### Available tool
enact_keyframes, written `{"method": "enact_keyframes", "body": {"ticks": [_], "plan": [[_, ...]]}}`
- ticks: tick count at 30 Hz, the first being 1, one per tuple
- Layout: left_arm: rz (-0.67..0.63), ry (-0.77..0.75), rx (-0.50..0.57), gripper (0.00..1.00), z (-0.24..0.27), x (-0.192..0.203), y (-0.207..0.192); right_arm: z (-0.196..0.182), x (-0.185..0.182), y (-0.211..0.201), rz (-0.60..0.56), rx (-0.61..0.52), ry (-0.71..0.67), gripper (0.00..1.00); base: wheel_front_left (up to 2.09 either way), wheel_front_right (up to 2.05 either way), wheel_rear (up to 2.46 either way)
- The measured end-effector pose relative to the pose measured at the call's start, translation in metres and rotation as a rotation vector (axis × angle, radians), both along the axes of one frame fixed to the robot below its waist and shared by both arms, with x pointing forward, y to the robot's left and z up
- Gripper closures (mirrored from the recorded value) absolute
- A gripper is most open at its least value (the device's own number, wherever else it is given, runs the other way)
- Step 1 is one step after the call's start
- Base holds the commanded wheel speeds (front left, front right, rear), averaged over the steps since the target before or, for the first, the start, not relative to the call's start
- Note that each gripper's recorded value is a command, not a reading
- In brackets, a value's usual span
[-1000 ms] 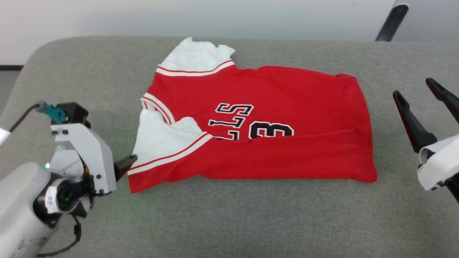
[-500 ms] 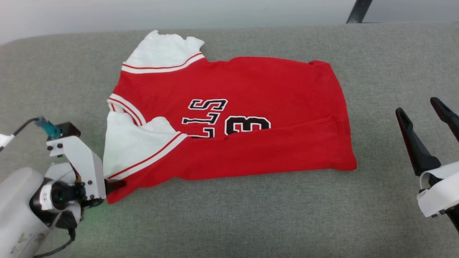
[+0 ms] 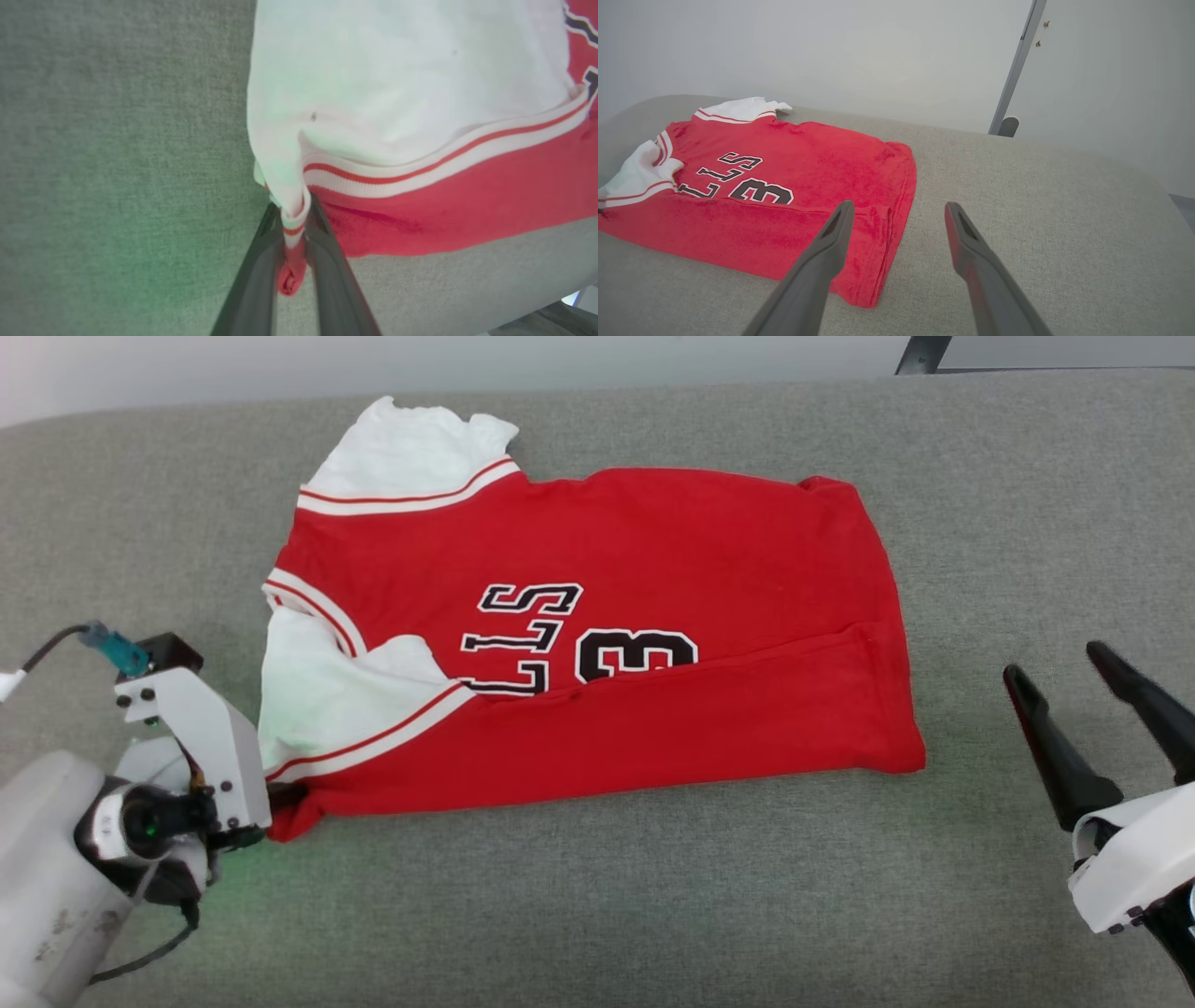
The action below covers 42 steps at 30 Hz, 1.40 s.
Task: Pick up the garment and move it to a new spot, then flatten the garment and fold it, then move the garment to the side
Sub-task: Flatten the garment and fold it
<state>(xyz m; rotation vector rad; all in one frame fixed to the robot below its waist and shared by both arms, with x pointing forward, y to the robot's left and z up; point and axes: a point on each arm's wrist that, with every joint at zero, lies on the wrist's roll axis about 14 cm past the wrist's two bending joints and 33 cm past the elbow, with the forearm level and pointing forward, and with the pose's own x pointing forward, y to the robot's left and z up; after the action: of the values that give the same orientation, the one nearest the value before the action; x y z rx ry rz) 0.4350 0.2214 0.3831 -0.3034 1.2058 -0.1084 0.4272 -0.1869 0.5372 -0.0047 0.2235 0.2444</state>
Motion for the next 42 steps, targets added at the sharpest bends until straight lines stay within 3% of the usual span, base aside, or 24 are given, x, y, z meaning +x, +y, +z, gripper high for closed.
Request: {"method": "enact_keyframes", "body": {"ticks": [16,31,32,33,34,42], "plan": [[-0.044,-0.033,-0.008,1.00,0.007,0.003,-0.009,-0.078,0.012,0.006,0.068,-0.068,0.517,0.00,0.00,0.00,0.00],[-0.042,-0.049,-0.032,1.00,-0.001,0.011,-0.008,-0.148,0.030,0.030,0.109,-0.038,0.783,0.00,0.00,0.00,0.00],[-0.040,-0.047,-0.034,1.00,-0.002,0.011,-0.008,-0.150,0.031,0.031,0.114,-0.045,0.788,0.11,0.00,0.00,0.00],[-0.038,-0.046,-0.035,1.00,-0.003,0.011,-0.007,-0.152,0.032,0.032,0.116,-0.045,0.794,0.62,0.00,0.00,0.00],[-0.035,-0.045,-0.036,1.00,-0.004,0.011,-0.007,-0.153,0.034,0.032,0.116,-0.039,0.799,1.00,0.00,0.00,0.00],[-0.024,-0.042,-0.040,1.00,-0.001,0.011,-0.005,-0.149,0.036,0.033,0.127,-0.048,0.794,1.00,0.00,0.00,0.00]]}}
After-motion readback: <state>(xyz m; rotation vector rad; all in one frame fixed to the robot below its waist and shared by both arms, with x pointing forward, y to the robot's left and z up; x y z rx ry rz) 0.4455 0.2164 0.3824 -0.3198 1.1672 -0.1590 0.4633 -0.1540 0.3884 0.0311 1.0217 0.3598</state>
